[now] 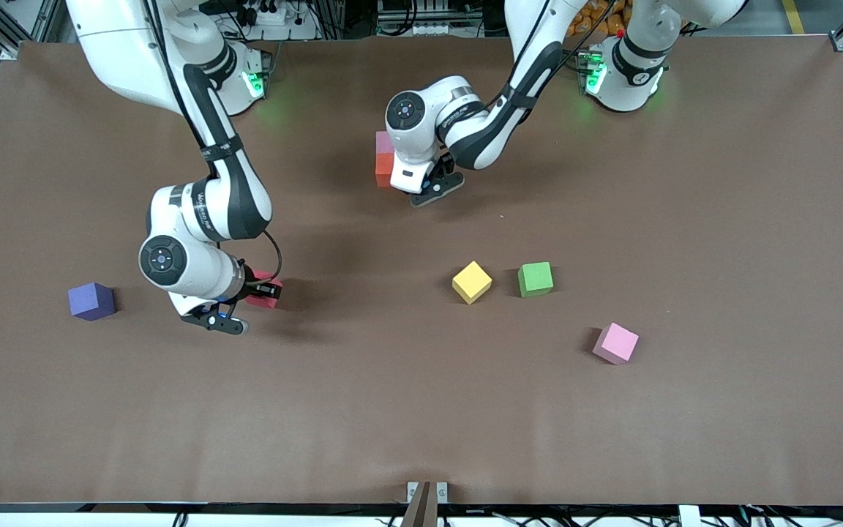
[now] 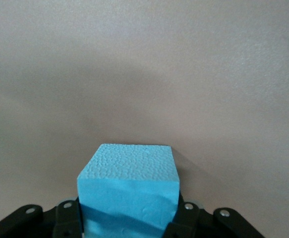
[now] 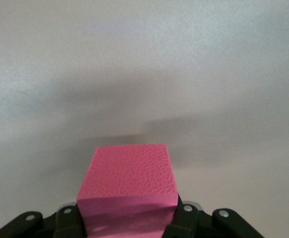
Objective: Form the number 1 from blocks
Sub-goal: 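Place the cyan cube below the orange cube and open the left gripper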
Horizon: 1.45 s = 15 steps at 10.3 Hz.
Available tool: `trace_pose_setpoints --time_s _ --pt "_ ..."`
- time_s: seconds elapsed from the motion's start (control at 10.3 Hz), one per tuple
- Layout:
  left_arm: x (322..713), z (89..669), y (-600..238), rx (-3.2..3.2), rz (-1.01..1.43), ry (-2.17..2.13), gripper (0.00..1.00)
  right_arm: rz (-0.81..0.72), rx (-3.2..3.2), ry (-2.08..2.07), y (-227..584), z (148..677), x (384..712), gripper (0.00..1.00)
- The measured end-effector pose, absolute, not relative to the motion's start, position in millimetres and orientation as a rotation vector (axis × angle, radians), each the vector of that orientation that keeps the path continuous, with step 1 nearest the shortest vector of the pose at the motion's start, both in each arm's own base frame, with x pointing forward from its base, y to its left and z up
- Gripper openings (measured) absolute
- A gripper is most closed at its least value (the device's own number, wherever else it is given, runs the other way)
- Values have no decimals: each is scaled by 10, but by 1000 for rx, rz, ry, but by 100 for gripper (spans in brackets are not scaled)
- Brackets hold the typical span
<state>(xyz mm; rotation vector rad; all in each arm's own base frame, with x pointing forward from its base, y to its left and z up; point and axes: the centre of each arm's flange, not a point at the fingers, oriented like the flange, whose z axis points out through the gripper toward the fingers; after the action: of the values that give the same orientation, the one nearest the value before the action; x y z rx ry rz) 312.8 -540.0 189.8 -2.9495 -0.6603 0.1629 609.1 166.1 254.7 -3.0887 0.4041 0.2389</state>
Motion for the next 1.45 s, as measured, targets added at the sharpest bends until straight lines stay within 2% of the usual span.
trace_pose_setpoints --time_s 0.1,0.48,0.77,1.07,1.45 --pt "3199 1952 -5416 -2967 153 -663 59 221 -3089 412 1629 2593 6130 58" --pt "3893 2470 -5481 -3128 78 -532 58 189 -3095 434 1542 2673 6191 58" --pt "4067 2333 -5603 -3178 80 -321 57 177 -3097 456 1455 2703 6221 58" --pt "3874 2033 -5804 -3168 122 -244 57 183 -3122 443 1409 2704 6219 58" --pt "3519 2022 -6045 -3174 126 -148 57 213 -3134 436 1401 2687 6193 58"
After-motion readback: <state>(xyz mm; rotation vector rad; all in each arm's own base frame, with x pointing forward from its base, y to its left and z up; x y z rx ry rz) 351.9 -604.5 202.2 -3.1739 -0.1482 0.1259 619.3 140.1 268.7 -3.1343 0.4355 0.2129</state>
